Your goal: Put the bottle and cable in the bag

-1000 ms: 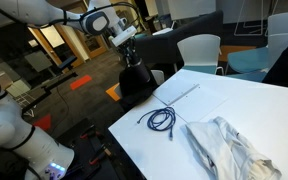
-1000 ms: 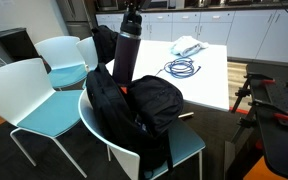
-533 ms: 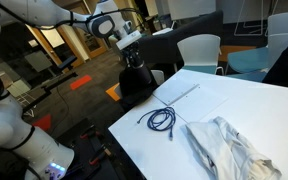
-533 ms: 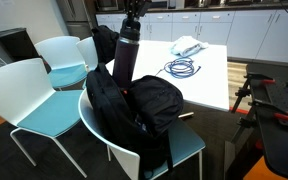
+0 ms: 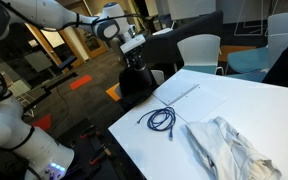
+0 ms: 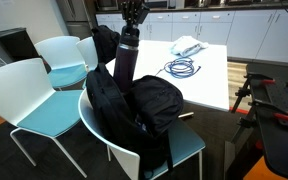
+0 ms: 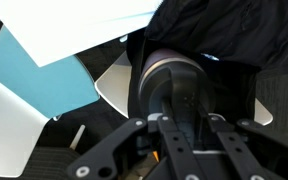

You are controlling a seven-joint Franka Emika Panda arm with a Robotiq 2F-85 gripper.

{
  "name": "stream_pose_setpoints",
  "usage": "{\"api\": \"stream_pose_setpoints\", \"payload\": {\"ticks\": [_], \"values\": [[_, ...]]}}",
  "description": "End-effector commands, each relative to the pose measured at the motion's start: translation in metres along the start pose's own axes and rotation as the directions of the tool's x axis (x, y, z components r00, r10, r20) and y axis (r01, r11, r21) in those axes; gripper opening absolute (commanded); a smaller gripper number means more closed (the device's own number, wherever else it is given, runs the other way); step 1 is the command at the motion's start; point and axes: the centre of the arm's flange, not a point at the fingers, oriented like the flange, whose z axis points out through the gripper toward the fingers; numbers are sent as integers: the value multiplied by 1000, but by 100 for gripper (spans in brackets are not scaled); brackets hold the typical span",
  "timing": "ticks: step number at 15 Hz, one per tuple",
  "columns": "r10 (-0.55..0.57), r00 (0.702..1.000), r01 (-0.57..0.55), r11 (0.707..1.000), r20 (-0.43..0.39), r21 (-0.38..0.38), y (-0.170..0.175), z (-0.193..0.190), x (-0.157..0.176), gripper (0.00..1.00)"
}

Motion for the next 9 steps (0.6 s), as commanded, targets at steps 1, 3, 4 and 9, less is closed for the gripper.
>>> {"api": "stream_pose_setpoints", "payload": {"ticks": [1, 3, 4, 9], "values": [[-25, 998, 25, 1000, -52, 5, 14, -2, 9, 6], [-26, 999, 27, 1000, -39, 16, 16, 6, 12, 6], [-31, 999, 31, 999, -36, 20, 16, 10, 13, 6], [-35, 999, 35, 998, 4, 50, 18, 27, 19, 6]]}}
